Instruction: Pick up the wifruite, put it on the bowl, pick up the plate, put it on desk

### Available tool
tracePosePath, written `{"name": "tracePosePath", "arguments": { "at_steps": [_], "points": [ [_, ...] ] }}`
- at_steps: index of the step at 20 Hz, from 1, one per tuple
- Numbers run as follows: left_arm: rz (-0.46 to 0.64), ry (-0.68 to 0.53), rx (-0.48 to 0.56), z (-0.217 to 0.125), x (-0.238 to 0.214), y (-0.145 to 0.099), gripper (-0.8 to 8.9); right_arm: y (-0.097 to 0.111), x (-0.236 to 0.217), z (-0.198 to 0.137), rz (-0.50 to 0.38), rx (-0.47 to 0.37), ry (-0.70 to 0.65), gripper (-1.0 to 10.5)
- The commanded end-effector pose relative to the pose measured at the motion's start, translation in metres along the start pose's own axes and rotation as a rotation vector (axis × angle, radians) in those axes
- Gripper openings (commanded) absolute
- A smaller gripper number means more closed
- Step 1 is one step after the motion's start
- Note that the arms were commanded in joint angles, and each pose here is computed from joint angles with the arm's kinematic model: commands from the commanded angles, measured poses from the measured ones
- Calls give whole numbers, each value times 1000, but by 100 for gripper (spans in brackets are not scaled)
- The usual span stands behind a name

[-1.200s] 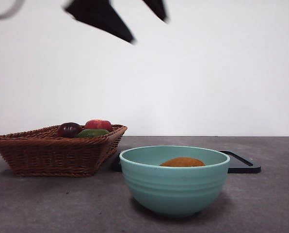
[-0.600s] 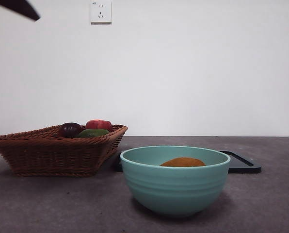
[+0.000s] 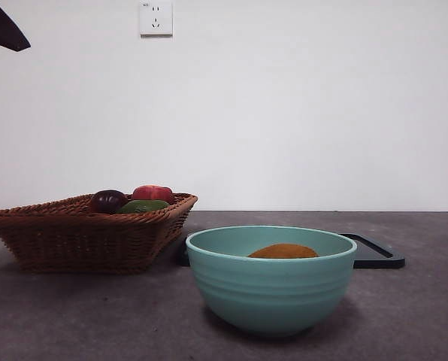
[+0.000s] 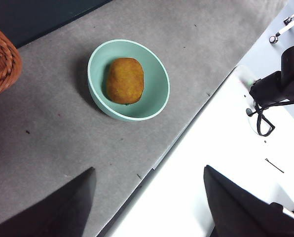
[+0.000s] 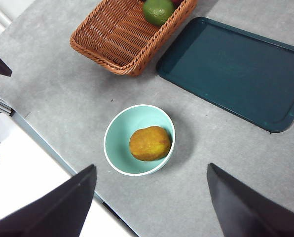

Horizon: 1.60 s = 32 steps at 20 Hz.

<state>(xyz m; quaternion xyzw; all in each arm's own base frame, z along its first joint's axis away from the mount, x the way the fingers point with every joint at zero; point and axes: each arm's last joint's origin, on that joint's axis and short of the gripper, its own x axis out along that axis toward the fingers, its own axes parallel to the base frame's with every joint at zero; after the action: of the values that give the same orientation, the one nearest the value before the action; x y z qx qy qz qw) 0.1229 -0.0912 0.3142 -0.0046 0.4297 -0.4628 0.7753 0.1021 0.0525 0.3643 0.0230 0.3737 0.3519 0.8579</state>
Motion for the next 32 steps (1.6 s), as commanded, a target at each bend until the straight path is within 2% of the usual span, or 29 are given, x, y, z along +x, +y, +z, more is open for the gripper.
{"name": "tracePosePath", "arguments": {
  "at_steps": [1,7,12,17,20,24,29,32],
  "points": [
    [-10,-6,28,2,0,-1,344,0,2,1,2,19,22,355],
    [-10,-7,32,2,0,-1,344,-23,63,-33,18,150,129,355],
    [-10,-7,32,2,0,-1,344,-32,111,-50,51,195,150,355],
    [-10,-7,32,2,0,-1,344,-35,152,-49,7,179,182,353],
    [-10,-7,31,2,0,-1,344,-35,173,-46,19,162,188,251],
    [-10,-7,32,2,0,-1,344,-37,197,-48,-57,157,205,200],
    [-10,-7,34,2,0,-1,344,-37,216,-52,-75,146,228,185],
    [-10,-7,35,2,0,-1,344,-37,223,-53,-101,136,226,96]
  ]
}}
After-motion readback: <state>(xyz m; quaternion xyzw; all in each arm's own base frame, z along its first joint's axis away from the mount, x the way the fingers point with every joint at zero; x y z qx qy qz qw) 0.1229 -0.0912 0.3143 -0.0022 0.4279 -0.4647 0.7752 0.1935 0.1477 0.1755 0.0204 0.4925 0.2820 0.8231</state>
